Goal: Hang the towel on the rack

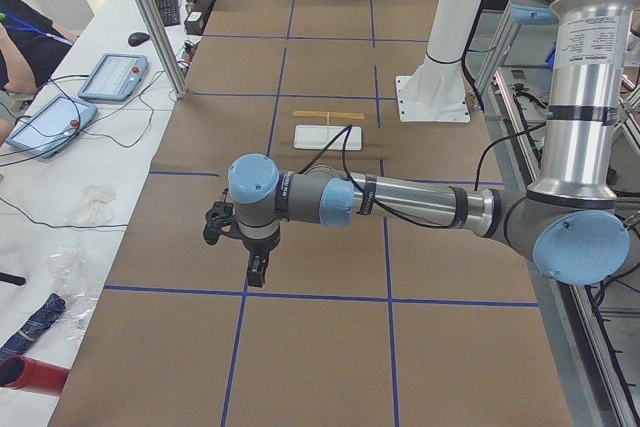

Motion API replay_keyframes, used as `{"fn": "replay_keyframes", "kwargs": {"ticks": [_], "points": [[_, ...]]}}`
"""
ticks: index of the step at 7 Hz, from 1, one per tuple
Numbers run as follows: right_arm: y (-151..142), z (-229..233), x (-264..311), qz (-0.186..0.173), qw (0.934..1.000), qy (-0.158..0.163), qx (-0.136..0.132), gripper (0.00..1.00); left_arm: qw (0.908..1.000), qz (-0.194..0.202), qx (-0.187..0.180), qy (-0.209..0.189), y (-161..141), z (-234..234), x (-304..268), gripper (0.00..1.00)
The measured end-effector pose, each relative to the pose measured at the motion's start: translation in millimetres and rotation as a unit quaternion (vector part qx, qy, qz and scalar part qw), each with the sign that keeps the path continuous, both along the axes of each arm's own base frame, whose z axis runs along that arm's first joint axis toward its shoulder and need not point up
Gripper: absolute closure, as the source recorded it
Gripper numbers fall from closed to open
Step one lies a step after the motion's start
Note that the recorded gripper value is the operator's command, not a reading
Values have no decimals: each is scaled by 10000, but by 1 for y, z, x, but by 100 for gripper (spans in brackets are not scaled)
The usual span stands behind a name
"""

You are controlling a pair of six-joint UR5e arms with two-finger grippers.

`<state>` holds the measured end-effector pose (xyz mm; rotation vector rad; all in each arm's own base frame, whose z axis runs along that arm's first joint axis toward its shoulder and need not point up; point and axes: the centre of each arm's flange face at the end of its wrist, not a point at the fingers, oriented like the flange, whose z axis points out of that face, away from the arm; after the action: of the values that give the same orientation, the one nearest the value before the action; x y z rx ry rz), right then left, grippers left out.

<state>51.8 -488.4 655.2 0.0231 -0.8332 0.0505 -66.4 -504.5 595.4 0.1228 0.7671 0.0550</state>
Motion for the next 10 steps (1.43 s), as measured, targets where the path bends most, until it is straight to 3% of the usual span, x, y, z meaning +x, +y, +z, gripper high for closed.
{"fn": "replay_keyframes", "kwargs": {"ticks": [2, 4, 10], "points": [[42, 40, -17, -121, 9992, 155, 339, 0, 10000, -4, 24, 9, 0, -3, 0, 0], [77, 83, -40, -171, 9985, 264, 457, 0, 10000, -4, 30, 22, 0, -4, 0, 0], [109, 147, -74, -95, 9993, 319, 147, 2, 10000, -4, 85, 24, -1, -9, 0, 0]]}}
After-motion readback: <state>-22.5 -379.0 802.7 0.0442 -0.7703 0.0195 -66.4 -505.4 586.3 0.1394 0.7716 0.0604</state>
